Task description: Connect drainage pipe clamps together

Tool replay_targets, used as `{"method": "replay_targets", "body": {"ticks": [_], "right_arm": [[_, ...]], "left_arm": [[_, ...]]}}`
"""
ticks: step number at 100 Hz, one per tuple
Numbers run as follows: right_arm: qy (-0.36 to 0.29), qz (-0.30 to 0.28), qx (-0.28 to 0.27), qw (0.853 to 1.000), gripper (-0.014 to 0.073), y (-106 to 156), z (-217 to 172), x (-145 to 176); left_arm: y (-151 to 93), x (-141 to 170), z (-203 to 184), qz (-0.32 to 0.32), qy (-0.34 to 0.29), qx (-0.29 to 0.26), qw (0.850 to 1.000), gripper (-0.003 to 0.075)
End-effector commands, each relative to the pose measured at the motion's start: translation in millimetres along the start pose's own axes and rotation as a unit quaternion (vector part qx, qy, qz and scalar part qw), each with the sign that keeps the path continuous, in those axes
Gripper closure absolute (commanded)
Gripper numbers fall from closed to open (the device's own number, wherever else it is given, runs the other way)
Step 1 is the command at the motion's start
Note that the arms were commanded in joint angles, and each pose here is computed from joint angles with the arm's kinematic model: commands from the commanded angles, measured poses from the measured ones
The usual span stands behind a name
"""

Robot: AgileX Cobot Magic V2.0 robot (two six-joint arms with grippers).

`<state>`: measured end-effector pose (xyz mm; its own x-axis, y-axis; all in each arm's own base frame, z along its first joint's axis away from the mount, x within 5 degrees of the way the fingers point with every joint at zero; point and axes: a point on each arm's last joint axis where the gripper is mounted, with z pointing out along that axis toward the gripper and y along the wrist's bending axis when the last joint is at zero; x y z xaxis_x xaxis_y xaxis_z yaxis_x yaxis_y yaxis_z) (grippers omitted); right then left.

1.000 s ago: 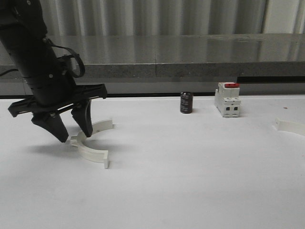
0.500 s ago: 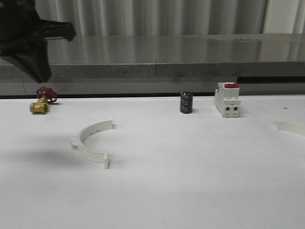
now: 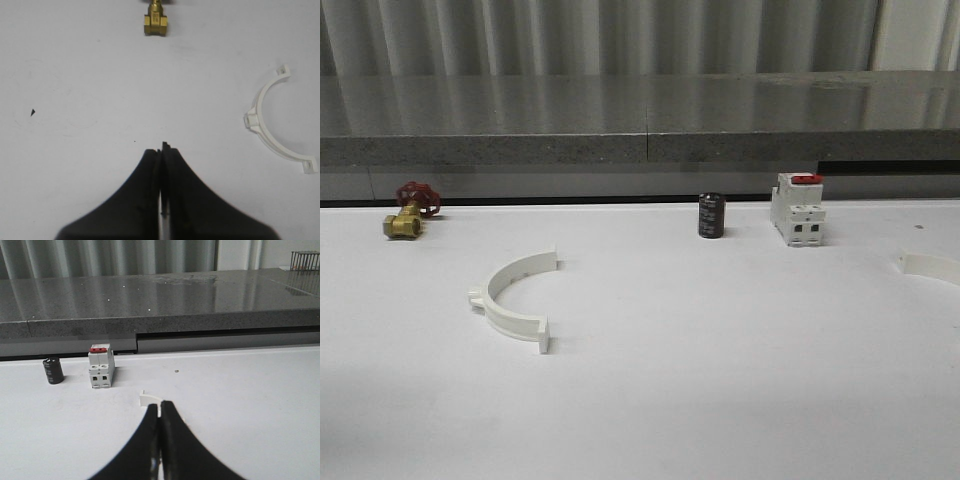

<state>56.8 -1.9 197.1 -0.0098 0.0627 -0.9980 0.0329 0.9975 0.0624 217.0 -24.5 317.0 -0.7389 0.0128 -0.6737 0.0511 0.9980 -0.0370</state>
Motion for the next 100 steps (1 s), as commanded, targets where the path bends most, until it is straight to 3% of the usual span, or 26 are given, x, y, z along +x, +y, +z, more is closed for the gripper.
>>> {"method": "replay_targets", "body": {"ticks": [1,32,53,74,89,100], "right_arm": [[-0.055,-0.008,-0.002,0.998,0.0662,0.8,-2.8,-13.4],[-0.075,-0.008,-0.005,0.997,0.0662,1.3,-3.6,-18.4],[-0.033,-0.007,0.0,0.999,0.0662,2.1,-6.3,-39.0],[0.084,-0.007,0.011,0.996,0.0662,3.3,4.3,-68.7],[0.189,-0.007,0.018,0.982,0.0656,3.8,27.2,-82.4],[0.259,-0.007,0.023,0.965,0.0531,4.0,50.9,-88.7]], "left_arm": [[1.8,1.8,-30.8,-0.006,-0.097,0.008,0.995,0.0741],[7.4,67.1,-78.3,-0.003,-0.212,0.014,0.977,0.0741],[10.2,105.1,-88.1,-0.004,-0.251,0.016,0.968,0.0741],[11.5,122.4,-95.3,-0.004,-0.281,0.018,0.959,0.0741],[11.6,123.9,-96.8,-0.004,-0.283,0.018,0.959,0.0741],[11.6,123.9,-96.8,-0.004,-0.283,0.018,0.959,0.0741]]}}
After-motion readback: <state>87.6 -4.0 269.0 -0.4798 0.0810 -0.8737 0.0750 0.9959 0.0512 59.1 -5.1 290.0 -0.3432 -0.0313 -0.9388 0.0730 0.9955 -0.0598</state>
